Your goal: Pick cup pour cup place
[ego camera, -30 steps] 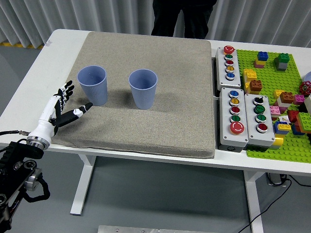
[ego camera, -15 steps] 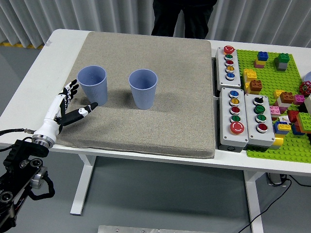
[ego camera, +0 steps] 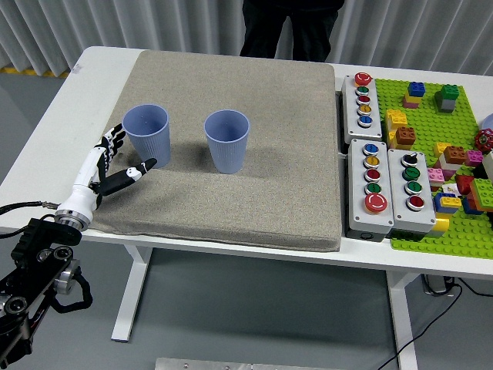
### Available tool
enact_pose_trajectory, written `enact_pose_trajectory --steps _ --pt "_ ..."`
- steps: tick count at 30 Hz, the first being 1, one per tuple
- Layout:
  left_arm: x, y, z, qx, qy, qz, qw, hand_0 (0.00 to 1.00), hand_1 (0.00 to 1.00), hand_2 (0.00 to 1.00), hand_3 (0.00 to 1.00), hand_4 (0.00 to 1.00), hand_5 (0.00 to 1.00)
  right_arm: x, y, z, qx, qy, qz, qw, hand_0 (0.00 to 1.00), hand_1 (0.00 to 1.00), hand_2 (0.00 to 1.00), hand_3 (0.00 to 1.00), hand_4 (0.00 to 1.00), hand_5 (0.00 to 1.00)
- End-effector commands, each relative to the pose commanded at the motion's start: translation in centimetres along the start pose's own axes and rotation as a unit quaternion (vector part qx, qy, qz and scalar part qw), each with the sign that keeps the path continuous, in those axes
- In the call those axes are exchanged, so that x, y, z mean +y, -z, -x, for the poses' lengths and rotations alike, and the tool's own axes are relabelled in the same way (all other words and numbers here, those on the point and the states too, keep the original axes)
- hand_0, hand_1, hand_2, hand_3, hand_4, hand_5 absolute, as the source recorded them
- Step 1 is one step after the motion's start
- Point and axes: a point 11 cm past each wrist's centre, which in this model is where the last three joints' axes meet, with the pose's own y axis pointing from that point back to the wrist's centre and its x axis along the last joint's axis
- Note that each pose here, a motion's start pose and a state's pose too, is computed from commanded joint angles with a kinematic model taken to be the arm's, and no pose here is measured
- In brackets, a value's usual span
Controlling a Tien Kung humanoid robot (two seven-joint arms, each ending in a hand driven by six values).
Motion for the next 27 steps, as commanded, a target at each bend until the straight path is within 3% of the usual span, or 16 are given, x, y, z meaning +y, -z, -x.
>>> enact_pose_trajectory --steps 9,17,27 --pt "-0.5 -0.1 0.3 0.011 0.001 0.001 1.000 0.998 0.987 0.998 0.998 0.961 0.315 0.0 0.0 0.0 -0.002 0.000 -0.001 1.000 0.697 0.690 0.623 0.607 0.076 0.264" --pt "-1.3 -0.1 0.4 0.061 0.003 0.000 0.998 0.987 0.972 0.998 0.998 0.957 0.312 0.0 0.1 0.0 -0.001 0.000 -0.001 1.000 0.697 0.690 0.624 0.608 0.077 0.264" --pt "-1.2 0.0 0.7 0.054 0.009 -0.003 0.998 0.977 0.969 0.998 0.998 0.949 0.303 0.0 -0.2 0.0 0.001 0.000 0.002 1.000 0.697 0.690 0.624 0.608 0.077 0.264"
